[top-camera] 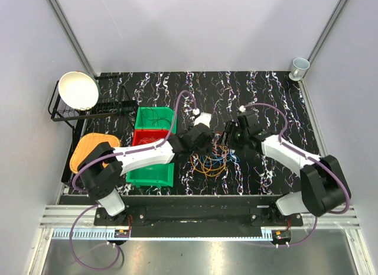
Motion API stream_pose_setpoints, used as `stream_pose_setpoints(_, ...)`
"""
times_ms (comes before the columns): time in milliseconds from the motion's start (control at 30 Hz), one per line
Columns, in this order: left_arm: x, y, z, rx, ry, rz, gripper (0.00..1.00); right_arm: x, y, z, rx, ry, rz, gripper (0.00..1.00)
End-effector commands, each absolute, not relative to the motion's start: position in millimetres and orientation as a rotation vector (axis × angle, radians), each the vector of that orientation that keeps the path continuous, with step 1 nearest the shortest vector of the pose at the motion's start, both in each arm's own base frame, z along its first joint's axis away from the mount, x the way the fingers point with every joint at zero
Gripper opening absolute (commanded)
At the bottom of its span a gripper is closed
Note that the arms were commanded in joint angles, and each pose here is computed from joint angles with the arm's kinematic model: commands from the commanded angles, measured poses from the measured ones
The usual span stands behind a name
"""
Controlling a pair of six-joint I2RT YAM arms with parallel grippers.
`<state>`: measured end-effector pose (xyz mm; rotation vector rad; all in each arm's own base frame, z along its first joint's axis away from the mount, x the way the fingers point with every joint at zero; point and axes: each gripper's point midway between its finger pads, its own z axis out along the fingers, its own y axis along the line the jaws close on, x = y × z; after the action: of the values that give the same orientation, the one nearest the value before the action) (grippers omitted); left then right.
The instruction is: Untangle the cables
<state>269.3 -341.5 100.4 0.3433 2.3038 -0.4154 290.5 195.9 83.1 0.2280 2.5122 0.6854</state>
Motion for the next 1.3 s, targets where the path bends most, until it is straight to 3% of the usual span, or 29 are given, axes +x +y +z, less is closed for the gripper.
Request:
stream_pose_setpoints(0,275,-331,114,0.278,2.253,-0.445,0.63,315,209,95,0.166,2.456,0.721,0.61)
stream_pose_setpoints(233,272,-322,110,0.262,2.263,-0.448,0.62,327,213,92,0.155,2.455,0.710,0.48)
stream_pose_setpoints(367,271,-322,114,0.255,2.258,-0.459,0.62,328,217,92,0.137,2.458,0.732,0.31)
stream_pose_setpoints(433,271,-321,118,0.249,2.250,-0.469,0.62,329,219,94,0.127,2.456,0.739,0.14)
stream_pose_setpoints(533,268,-320,125,0.245,2.242,-0.483,0.61,331,222,115,0.110,2.425,0.767,0.00)
stream_pose_setpoints(967,252,-301,203,0.212,2.090,-0.587,0.61,315,228,352,0.004,2.024,0.983,0.00)
stream_pose_setpoints(1267,230,-294,243,0.266,1.978,-0.676,0.63,265,222,462,-0.040,1.782,1.175,0.00)
